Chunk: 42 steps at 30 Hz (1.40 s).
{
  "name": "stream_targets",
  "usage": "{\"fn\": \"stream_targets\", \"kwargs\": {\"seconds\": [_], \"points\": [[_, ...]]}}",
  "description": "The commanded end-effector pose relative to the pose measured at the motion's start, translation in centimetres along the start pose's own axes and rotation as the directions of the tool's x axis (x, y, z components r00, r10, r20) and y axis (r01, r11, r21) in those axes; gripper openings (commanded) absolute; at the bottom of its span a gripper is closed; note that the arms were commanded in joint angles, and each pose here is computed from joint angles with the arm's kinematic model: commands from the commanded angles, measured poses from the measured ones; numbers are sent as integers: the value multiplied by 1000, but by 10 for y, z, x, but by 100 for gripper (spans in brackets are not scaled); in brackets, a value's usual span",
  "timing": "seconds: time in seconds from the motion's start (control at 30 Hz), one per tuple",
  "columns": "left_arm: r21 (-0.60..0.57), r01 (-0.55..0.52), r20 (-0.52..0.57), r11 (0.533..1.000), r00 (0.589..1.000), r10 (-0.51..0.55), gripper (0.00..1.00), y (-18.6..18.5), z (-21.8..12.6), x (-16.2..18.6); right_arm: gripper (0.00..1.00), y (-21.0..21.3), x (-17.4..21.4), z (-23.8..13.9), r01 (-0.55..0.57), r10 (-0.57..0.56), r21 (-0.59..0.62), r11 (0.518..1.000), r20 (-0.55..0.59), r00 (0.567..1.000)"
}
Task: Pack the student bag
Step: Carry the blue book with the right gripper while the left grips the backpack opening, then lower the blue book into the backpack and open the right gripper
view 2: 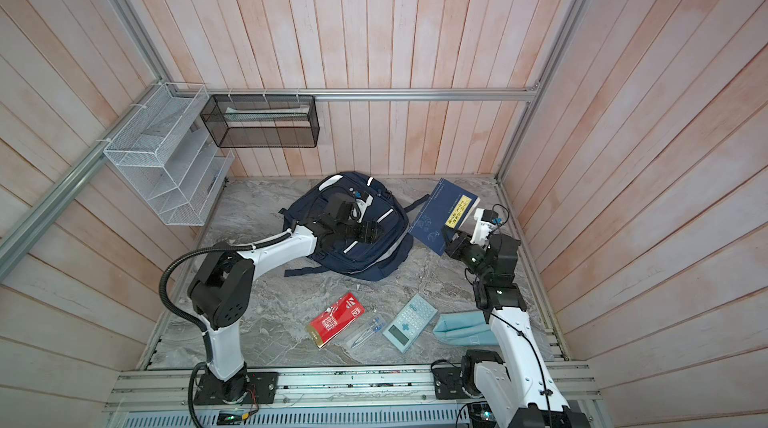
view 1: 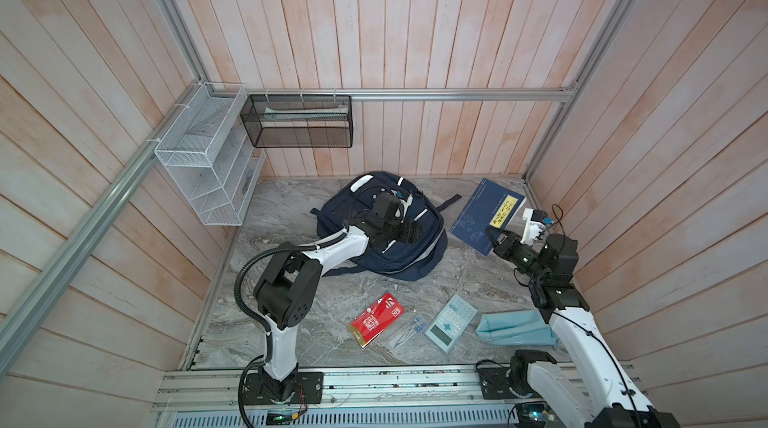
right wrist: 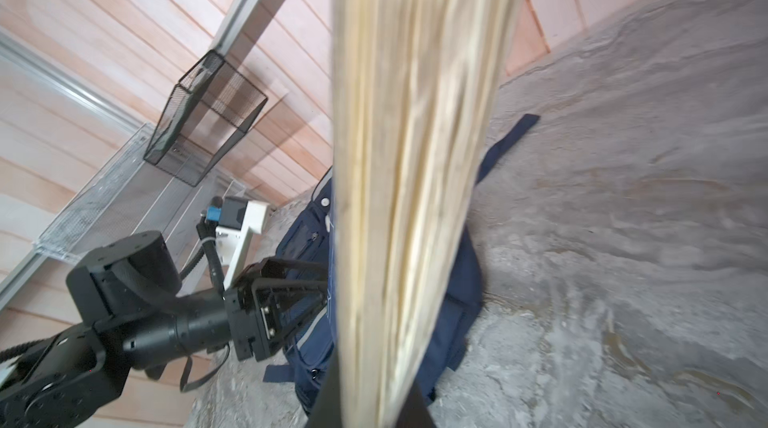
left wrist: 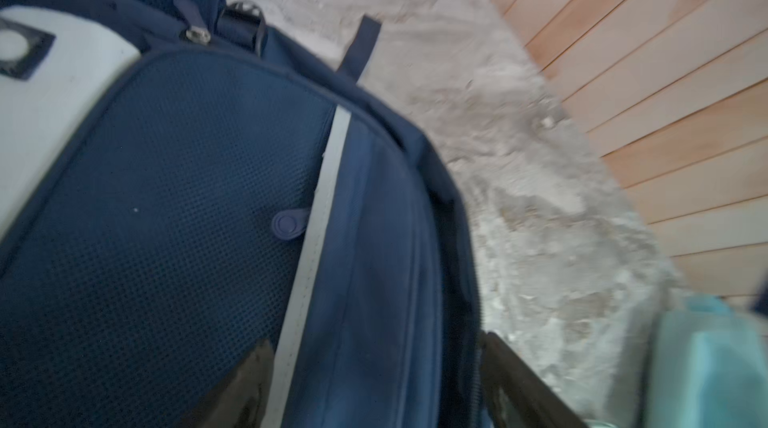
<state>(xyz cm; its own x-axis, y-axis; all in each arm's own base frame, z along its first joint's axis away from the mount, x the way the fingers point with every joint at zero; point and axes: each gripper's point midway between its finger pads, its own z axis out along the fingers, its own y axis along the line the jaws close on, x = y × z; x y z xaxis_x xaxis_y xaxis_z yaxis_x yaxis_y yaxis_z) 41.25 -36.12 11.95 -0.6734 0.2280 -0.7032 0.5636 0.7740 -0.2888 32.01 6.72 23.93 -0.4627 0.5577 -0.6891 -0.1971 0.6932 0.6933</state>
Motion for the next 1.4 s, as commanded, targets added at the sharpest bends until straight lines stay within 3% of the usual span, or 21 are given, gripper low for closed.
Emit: {"fn": "stream_targets", "kwargs": {"seconds": [0.0,0.1,0.13,0.17,0.23,0.27,0.3,0.4,0.53,0.7,0.8,0.93,1.23,1.37], "points": [[-229,-193,-125,954,978,168,80,23,10,22,0,-11,12,-4,-25,26,31,999,-35,999],[-312,-239,-157,920,967,198,77,27,20,27,0,-12,19,-3,-45,45,13,999,-50,998],[-355,-250,-166,901,965,202,69,32,20,26,0,-12,21,-2,-51,52,3,999,-53,997],[-375,-281,-182,883,957,227,55,35,20,24,0,-12,22,-2,-55,55,-3,998,-56,997],[-390,-285,-176,876,957,233,17,34,16,16,0,-12,28,0,-74,72,-28,997,-68,995],[-388,-276,-157,880,960,232,4,32,13,11,0,-13,33,1,-90,86,-37,995,-80,993],[-371,-263,-132,891,964,230,0,26,7,3,0,-14,37,2,-105,100,-46,993,-89,991],[-261,-226,-52,939,974,220,0,2,-13,-22,0,-16,49,7,-136,129,-56,989,-114,985],[-52,-88,74,995,993,92,0,-22,-48,-61,0,-10,67,18,-163,150,-84,983,-148,978],[-42,-37,182,998,982,44,0,-20,-94,-110,0,23,79,36,-244,211,-213,946,-167,963],[-16,-46,226,999,973,48,0,-29,-110,-128,0,31,90,59,-220,182,-196,956,-196,964],[62,-45,234,997,972,29,0,-44,-116,-134,0,66,101,96,-201,123,-305,931,-256,959],[183,40,227,982,970,-82,0,-28,-112,-132,0,67,144,215,-306,222,-260,916,-309,925],[196,66,208,978,972,-107,0,-26,-104,-122,25,67,160,243,-325,225,-248,913,-358,906]]}}
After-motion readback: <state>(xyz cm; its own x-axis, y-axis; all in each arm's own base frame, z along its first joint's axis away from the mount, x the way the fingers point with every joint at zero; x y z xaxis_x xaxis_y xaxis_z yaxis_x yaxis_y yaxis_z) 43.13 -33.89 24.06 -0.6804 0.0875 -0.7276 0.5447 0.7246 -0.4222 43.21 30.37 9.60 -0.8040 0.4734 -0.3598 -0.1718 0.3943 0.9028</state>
